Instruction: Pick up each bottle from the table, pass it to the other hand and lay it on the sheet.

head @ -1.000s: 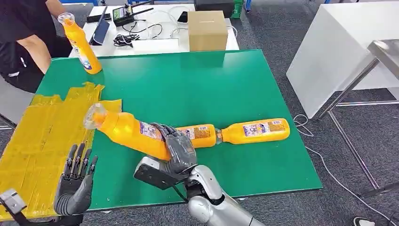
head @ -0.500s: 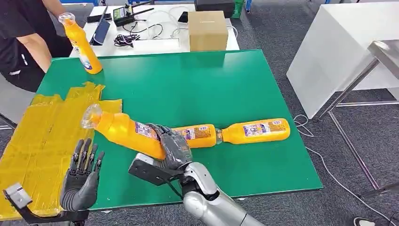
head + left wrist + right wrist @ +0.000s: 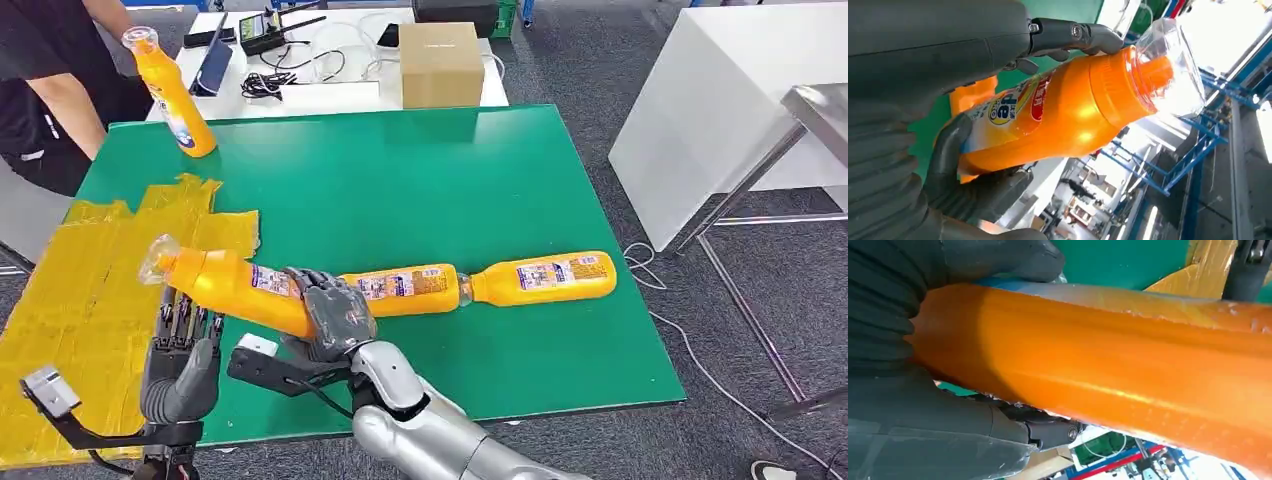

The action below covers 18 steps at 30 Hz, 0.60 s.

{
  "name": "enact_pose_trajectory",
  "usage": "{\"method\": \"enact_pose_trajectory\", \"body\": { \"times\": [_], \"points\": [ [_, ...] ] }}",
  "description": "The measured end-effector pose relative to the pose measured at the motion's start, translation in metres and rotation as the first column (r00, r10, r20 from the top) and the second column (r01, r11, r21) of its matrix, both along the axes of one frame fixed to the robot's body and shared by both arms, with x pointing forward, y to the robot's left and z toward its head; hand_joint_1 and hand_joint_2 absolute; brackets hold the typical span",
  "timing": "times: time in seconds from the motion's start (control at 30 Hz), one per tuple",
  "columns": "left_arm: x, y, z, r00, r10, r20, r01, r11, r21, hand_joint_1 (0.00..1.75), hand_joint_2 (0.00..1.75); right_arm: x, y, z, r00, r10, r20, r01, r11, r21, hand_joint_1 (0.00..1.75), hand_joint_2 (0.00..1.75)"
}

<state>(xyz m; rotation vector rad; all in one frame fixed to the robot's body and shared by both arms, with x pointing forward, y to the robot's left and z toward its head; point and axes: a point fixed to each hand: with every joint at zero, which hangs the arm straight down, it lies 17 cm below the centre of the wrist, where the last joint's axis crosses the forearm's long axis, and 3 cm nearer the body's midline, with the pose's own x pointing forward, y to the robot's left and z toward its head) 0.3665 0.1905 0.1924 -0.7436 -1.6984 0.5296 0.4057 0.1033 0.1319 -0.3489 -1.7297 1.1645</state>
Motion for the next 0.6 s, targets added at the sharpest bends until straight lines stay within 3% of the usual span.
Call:
{"method": "enact_pose_trajectory", "body": {
  "times": [0.6],
  "points": [
    [0.004, 0.015, -0.005, 0.998, 0.062, -0.020, -0.061, 0.998, 0.022, 0.00, 1.75, -0.030, 0.029, -0.013, 0.993, 0.108, 0.053, -0.099, 0.985, -0.144, 1.75, 1.75]
  ]
}}
